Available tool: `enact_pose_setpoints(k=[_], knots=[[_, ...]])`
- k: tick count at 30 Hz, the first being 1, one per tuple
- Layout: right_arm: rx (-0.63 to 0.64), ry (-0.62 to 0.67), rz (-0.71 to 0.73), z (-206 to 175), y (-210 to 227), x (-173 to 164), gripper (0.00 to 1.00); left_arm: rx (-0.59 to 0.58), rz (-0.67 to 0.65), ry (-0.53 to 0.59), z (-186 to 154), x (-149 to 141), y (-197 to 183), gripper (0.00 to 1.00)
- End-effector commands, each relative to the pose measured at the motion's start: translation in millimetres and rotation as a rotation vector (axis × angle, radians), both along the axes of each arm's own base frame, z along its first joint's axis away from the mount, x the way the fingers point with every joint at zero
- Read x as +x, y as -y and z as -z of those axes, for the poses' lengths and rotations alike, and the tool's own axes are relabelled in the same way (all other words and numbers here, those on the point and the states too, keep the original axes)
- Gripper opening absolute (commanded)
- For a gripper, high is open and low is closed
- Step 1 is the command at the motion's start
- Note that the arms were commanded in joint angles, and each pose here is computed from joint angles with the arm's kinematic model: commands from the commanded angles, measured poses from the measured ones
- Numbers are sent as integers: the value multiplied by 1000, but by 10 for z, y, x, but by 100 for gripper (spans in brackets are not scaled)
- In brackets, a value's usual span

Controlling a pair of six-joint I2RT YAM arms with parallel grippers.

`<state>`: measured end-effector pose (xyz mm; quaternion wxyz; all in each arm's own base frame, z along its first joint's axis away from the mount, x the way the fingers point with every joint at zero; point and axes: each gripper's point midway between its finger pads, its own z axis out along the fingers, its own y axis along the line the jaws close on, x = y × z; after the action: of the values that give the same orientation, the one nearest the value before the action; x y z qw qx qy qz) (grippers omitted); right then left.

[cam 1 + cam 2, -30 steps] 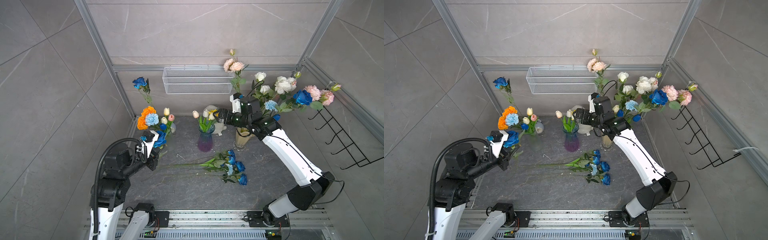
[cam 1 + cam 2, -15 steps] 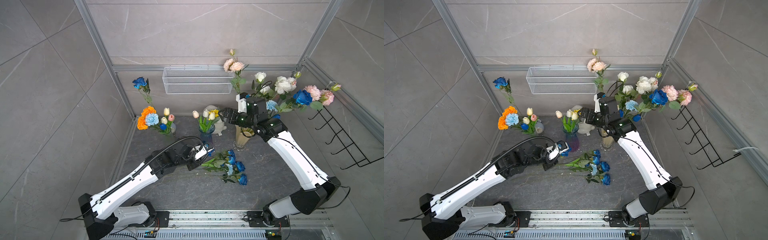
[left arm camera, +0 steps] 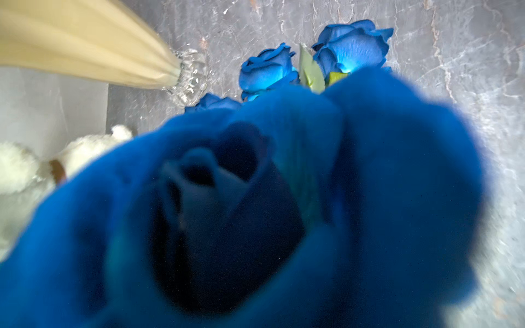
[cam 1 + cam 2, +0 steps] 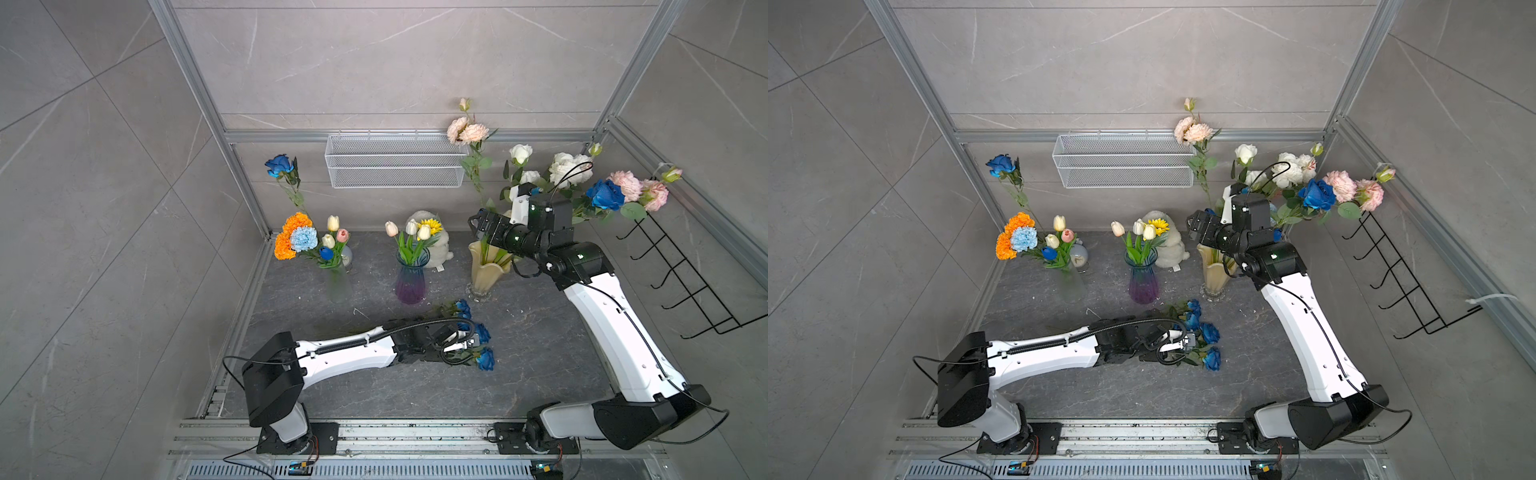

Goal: Pick out blue flowers from the vase
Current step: Place the flower at the center of the board.

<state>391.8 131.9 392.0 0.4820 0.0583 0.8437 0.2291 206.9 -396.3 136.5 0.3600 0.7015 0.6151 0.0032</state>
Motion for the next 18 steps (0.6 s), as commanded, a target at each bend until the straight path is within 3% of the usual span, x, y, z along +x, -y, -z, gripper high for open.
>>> enact_pose_setpoints(k=[1,3,10,18], knots=[[-12,-20,-19,74,14,-77,99,-114,10,49,-269,103,274,0],[-14,-23,-28,91,0,-89,99,-124,5,23,-224,95,323,15],[-24,-23,-60,95,-37,-100,99,-193,-49,-31,-213,126,408,49],[-8,-22,-132,82,-168,-120,99,-378,-245,-127,-604,467,104,57]])
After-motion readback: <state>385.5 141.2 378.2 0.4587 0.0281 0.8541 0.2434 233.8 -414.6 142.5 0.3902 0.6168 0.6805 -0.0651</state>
